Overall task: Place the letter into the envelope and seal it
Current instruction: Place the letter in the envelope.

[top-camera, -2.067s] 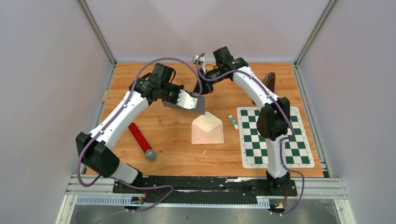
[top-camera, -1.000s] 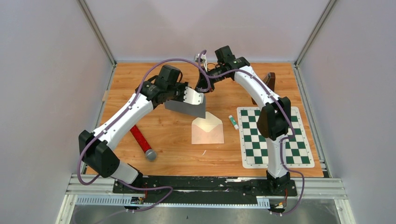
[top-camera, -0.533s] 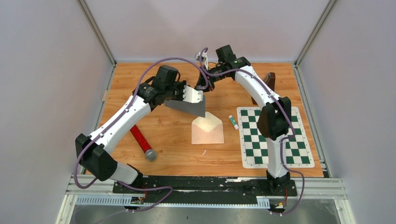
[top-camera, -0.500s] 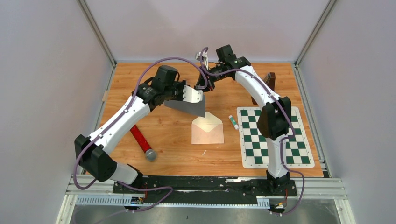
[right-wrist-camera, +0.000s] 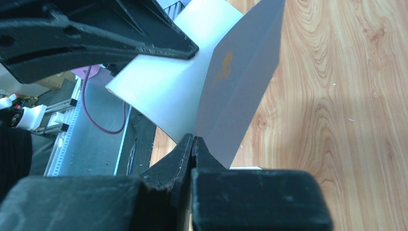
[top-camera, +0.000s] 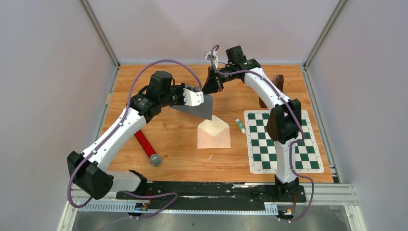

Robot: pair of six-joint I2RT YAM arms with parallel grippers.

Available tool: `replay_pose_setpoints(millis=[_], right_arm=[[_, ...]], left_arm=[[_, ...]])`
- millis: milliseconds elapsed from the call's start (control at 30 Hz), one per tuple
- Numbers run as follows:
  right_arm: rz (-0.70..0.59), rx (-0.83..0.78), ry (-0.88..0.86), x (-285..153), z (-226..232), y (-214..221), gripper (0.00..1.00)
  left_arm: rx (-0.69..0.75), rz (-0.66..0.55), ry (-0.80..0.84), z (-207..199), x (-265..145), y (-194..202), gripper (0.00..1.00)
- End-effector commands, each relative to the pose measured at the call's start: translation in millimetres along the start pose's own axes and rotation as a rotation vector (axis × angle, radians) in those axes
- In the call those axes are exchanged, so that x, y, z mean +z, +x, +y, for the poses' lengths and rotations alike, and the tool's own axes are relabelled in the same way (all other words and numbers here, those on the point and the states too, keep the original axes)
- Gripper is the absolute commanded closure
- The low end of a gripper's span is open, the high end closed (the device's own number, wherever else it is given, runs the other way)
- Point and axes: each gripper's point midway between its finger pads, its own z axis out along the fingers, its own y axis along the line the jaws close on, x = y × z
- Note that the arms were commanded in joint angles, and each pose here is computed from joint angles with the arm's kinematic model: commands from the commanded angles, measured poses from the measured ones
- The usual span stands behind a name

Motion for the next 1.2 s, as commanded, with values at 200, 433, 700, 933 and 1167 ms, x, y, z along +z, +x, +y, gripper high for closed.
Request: replay_pose_setpoints(millis=[200,433,700,933,1167], right_arm=[[-0.064,0.028,-0.105,-5,20,-23,1.0],[-0.072,0.053,-0.114,-8,18,-23,1.0],[-0.082,0.093,-0.116,-12,15,-26,1.0],[-0.085,0.133,-0.13,-11,14,-29,1.0],[-0.091,0.129,-0.074,-9,0,-30,1.0]], left_arm=[[-0.077,-0.039,-0.084,2,2,-13,1.0],[-0.1,0.004,-0.161,7,2,-4,1.0],[-0.093,0.055,-0.255,20,-10,6,1.0],[-0.108,0.004,-0.16,0,4,-4,1.0],[-0.058,-0.089,-0.008,-29,15,-24,1.0]])
